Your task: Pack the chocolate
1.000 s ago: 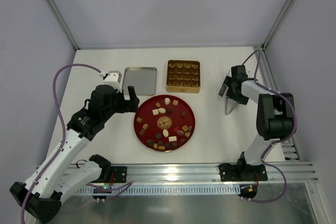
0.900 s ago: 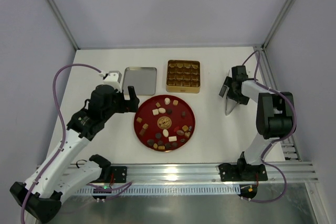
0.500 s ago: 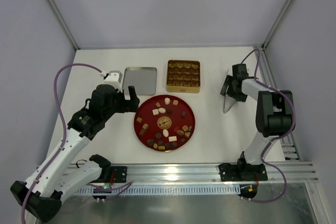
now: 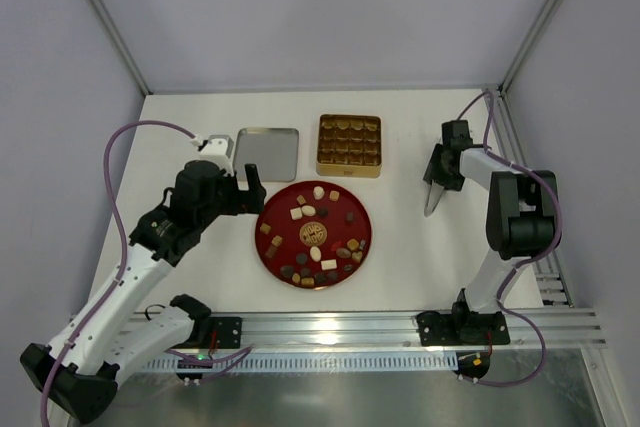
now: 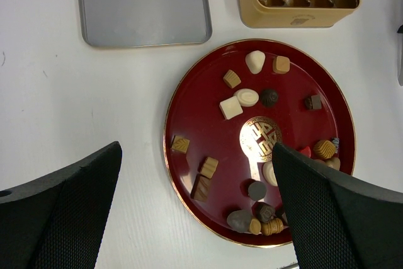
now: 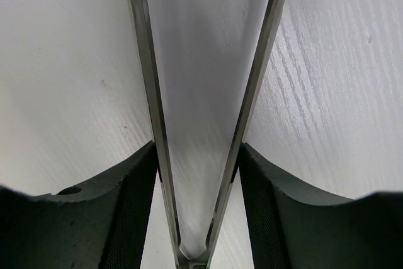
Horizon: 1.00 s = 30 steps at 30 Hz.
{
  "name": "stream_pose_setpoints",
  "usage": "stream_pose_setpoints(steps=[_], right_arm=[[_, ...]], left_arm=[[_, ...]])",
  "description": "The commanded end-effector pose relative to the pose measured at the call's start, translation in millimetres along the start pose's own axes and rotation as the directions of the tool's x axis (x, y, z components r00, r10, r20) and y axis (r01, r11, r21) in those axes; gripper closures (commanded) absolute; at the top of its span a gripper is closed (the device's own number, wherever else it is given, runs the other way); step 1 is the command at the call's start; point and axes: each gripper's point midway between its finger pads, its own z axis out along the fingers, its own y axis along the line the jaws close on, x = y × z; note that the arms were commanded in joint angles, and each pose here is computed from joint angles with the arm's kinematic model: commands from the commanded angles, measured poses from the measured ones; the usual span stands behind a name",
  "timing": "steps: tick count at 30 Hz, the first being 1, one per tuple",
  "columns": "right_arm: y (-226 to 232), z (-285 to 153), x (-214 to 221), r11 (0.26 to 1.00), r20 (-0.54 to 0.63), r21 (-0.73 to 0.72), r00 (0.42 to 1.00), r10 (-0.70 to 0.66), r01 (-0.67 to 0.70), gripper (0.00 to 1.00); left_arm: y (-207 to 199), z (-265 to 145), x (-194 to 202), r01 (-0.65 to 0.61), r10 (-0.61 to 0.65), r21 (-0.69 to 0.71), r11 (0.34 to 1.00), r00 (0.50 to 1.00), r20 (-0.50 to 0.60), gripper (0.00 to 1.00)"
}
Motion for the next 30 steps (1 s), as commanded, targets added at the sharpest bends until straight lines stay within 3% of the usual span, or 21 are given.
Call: stream_pose_setpoints(steps=[1,19,30], right_arm=[[2.0,-25.9,-19.0,1.0,0.066,-0.024,0.998,0.004,-0.003,0.45],[32.0,-127.2,-28.9,0.985,0.189,-0.163,0.982,-0.032,0.063,0.47],[49.4,-172.1,-5.9,0.959,0.213,-0.255,0.975,-0.069,0.123,0.51]], left_arm=[[-4.9,-1.9,-15.3,0.005,-0.005,0.015,1.0,0.999,0.044,0.0],[-4.5,-0.4,-14.0,0.008,-0.008,0.009,1.0,0.999,0.038,0.0],[-3.9,0.7,-13.1,0.008,-0.008,0.004,1.0,0.999,0.033,0.0]])
